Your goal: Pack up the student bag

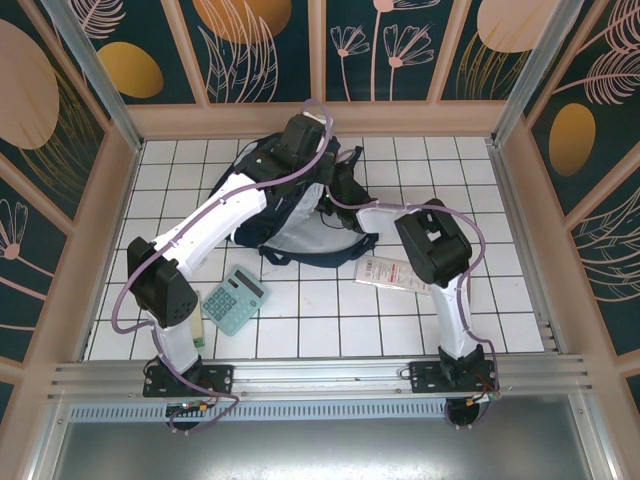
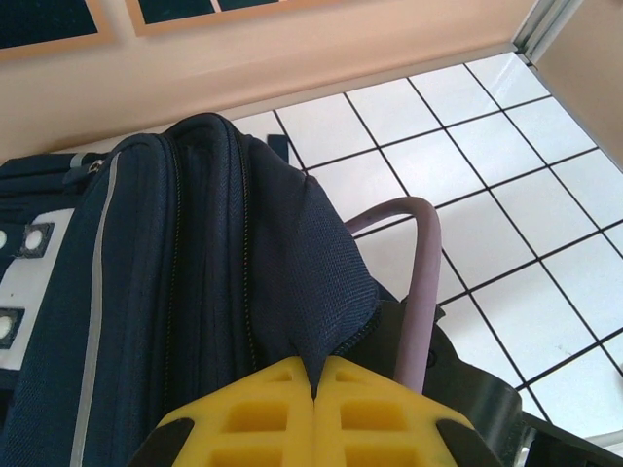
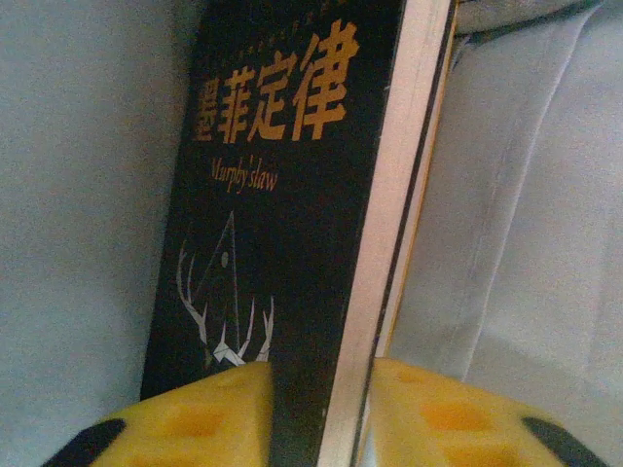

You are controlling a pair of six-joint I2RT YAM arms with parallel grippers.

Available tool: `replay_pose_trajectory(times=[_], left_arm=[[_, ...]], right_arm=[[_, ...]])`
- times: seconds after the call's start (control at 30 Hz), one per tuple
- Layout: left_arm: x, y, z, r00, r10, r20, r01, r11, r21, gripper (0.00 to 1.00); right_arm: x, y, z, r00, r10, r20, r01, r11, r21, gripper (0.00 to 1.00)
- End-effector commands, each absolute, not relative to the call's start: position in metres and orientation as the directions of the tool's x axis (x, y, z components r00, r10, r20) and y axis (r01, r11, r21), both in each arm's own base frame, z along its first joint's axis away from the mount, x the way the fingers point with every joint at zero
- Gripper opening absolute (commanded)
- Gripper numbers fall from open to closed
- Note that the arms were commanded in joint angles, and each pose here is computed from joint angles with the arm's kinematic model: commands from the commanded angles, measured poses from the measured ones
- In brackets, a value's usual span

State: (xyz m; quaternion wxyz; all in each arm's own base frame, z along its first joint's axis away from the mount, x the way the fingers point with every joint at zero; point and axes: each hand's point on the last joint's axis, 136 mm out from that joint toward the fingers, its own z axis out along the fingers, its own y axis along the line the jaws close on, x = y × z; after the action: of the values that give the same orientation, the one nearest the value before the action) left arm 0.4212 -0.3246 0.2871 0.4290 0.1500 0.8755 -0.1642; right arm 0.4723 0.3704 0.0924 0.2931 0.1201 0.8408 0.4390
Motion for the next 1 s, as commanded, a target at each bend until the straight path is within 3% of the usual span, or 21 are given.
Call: replay_pose_trajectory(times=[0.0, 0.2, 0.67, 0.97], left_arm=[[0.409, -0.344, 0.332, -0.495, 0.092, -0.864, 0.489, 0.852, -0.19, 0.0], [0.412, -0.339, 0.33, -0.492, 0.083, -0.867, 0.466, 0.866, -0.181, 0.0], [0.406, -0.323, 0.325, -0.474, 0.048, -0.879, 0.434, 0.882, -0.185, 0.0], [0.403, -0.316, 0.318, -0.459, 0.044, -0.887, 0.433, 0.883, -0.18, 0.0]], right_arm=[[0.462, 0.377, 0.127, -0.777, 0.449, -0.44, -0.139, 0.56, 0.817, 0.43], [0.45, 0.336, 0.151, -0.71, 0.466, -0.527, -0.143, 0.638, 0.756, 0.53], [0.393, 0.246, 0.165, -0.646, 0.47, -0.602, -0.089, 0.737, 0.67, 0.6], [0.34, 0.169, 0.177, -0.55, 0.483, -0.681, -0.032, 0.803, 0.595, 0.71]])
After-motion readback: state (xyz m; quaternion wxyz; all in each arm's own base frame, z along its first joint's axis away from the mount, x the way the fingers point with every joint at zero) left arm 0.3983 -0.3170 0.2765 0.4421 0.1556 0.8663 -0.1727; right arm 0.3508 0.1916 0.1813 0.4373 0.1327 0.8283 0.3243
